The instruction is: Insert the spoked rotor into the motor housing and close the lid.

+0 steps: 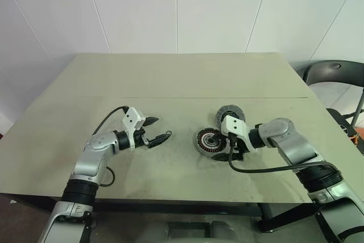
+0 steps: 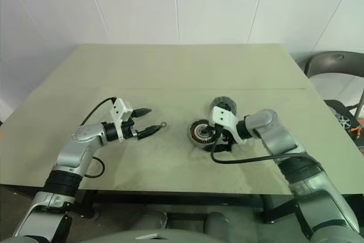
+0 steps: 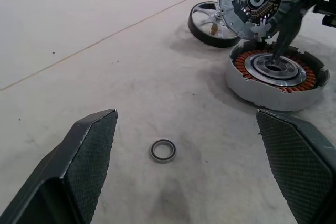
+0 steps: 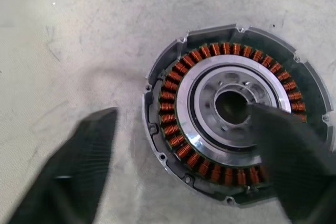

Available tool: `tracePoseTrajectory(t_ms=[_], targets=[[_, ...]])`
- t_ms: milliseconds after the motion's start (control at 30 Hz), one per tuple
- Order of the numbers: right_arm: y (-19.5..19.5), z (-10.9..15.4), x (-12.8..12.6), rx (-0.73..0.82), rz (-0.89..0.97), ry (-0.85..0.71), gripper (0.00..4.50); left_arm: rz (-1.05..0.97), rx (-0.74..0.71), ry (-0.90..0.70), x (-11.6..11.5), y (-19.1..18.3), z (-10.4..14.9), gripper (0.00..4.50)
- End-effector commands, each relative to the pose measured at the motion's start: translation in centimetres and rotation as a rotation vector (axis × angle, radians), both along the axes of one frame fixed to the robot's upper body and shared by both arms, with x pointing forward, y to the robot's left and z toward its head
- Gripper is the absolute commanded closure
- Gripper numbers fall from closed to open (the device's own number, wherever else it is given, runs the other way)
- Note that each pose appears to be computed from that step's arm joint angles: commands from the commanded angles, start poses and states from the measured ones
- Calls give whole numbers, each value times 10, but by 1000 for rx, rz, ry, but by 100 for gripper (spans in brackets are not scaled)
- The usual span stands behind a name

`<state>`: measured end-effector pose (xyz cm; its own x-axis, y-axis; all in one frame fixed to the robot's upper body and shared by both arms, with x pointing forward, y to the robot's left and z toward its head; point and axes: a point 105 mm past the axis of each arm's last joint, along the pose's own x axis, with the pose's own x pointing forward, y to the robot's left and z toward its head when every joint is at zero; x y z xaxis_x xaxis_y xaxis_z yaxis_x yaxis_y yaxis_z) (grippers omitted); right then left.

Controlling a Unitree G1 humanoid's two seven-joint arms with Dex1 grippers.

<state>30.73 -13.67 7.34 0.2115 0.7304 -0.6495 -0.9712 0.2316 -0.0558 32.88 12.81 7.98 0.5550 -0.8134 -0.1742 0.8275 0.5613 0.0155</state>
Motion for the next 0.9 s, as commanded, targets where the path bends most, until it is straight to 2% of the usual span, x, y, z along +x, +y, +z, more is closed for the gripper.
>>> tracePoseTrajectory(t_ms=[33,133,300,533,633,767,900], targets=[[-2,22,12,80,-42,-57,3,-4,-5,-58,6,-2,16,0],[3,33,14,138,-37,-72,3,15,2,-72,9,-1,18,0],[2,28,16,121,-51,-71,3,192,-17,-142,35,17,32,0],[4,18,17,116,-63,-60,3,443,-41,-117,60,45,24,0],[8,21,18,135,-57,-67,3,492,-85,-93,63,49,21,0],[10,27,20,144,-51,-85,3,547,-61,-82,68,58,15,0],[12,37,23,186,-58,-102,3,600,-30,-152,74,65,23,0]])
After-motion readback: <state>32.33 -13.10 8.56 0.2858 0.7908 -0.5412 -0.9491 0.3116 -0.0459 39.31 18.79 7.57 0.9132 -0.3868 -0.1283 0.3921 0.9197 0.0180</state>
